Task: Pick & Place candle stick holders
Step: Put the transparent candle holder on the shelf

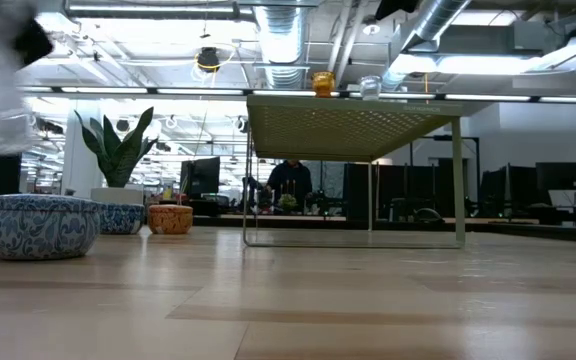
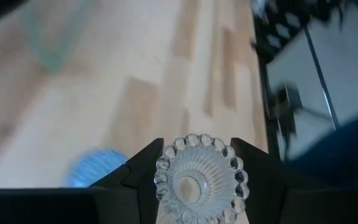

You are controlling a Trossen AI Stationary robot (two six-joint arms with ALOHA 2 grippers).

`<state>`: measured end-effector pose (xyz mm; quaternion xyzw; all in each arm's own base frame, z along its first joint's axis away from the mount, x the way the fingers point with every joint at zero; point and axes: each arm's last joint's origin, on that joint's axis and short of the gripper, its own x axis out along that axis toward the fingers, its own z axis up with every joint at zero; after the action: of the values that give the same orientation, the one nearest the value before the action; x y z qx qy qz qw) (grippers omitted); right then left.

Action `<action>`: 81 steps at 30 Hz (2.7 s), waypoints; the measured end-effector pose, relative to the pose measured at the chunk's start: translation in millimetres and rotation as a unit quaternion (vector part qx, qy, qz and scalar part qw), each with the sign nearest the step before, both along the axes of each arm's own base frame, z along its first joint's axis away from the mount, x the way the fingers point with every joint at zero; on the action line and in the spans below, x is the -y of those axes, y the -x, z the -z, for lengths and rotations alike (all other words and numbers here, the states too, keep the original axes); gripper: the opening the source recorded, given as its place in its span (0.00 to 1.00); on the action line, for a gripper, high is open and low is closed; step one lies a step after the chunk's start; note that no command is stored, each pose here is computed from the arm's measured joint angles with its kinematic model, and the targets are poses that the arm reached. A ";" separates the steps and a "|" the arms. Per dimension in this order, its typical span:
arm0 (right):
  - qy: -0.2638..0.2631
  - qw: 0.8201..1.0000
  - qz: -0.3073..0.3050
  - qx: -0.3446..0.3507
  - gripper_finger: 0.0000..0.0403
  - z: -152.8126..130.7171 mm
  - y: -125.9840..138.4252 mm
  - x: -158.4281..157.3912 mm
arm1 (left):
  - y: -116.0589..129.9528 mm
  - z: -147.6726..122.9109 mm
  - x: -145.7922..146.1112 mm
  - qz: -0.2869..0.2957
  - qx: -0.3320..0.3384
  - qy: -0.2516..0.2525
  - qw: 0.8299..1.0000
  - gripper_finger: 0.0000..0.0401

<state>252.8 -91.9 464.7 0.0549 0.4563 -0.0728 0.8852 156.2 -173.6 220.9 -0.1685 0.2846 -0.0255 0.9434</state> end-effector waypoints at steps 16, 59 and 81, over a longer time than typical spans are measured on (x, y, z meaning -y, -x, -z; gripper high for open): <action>0.010 1.000 -0.014 -0.001 0.64 0.0 0.0 0.1 | -4.7 -80.8 -132.3 -0.265 0.167 -0.051 0.948 0.42; 0.017 1.000 -0.015 0.019 0.64 -2.4 -3.2 0.8 | -146.2 -96.3 -214.7 -0.154 0.021 -0.153 0.976 0.42; 0.018 1.000 -0.015 0.019 0.64 -2.3 -3.5 1.2 | -151.6 -87.9 -217.5 -0.154 0.005 -0.160 0.975 0.43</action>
<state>256.2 -93.0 467.0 0.0340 0.4386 -0.0669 0.8955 307.7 43.9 308.8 -0.0567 0.2505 0.1657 0.9521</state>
